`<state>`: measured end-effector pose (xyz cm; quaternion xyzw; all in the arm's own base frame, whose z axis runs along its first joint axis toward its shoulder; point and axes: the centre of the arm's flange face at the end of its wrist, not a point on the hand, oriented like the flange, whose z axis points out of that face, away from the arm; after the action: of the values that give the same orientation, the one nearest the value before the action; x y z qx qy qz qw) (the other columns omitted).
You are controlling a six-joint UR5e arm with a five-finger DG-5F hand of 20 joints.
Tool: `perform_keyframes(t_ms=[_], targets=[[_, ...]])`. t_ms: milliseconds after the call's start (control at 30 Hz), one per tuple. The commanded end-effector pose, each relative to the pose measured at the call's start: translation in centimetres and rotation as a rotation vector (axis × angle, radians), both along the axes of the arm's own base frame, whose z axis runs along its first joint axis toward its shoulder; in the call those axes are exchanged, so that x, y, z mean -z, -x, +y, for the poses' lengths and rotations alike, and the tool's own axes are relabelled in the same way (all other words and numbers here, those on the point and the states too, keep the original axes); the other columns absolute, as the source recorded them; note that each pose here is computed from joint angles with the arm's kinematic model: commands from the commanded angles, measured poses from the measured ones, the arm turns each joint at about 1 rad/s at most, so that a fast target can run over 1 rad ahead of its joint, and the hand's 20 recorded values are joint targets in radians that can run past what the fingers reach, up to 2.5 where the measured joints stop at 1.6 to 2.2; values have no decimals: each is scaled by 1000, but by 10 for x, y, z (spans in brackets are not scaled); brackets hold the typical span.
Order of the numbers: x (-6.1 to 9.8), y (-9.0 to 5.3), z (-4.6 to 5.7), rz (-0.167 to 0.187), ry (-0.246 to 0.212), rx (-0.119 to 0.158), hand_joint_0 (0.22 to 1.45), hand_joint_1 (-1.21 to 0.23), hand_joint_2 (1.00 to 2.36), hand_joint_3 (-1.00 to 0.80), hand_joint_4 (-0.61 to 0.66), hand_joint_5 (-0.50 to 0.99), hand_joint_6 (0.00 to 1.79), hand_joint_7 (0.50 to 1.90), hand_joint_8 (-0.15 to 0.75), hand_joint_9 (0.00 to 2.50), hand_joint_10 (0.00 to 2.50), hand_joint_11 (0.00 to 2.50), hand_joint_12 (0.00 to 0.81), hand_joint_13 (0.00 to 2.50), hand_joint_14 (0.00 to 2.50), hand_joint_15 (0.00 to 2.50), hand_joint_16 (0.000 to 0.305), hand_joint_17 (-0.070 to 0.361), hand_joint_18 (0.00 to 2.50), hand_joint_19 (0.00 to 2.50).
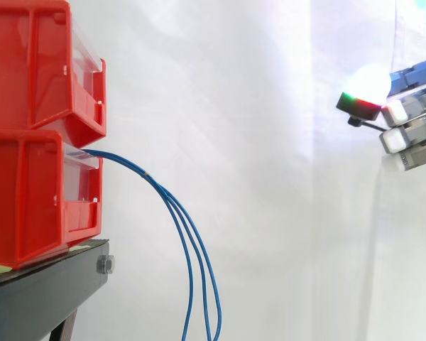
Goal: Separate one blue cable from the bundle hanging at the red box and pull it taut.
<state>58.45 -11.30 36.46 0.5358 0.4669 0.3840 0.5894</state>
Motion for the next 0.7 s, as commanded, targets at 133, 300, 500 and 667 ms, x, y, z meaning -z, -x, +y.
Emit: perform_keyframes(t_ms=[133,300,500,667], targets=[[14,-27,6,5,3,-2,519,-550,1000,-500,237,-192,503,974,327,747,18,758,402,691,18,532,41,92,403,278],[26,-57,9,25,-3,0,524,-562,1000,-500,234,-190,503,977,325,751,17,759,399,690,18,528,40,91,406,285],[31,-66,10,22,-5,1,528,-577,1000,-500,239,-189,503,978,323,754,18,768,399,701,18,535,40,90,418,294],[51,-78,11,28,17,18,532,-584,1000,-500,233,-189,503,976,323,759,16,771,397,703,20,540,40,90,424,301]])
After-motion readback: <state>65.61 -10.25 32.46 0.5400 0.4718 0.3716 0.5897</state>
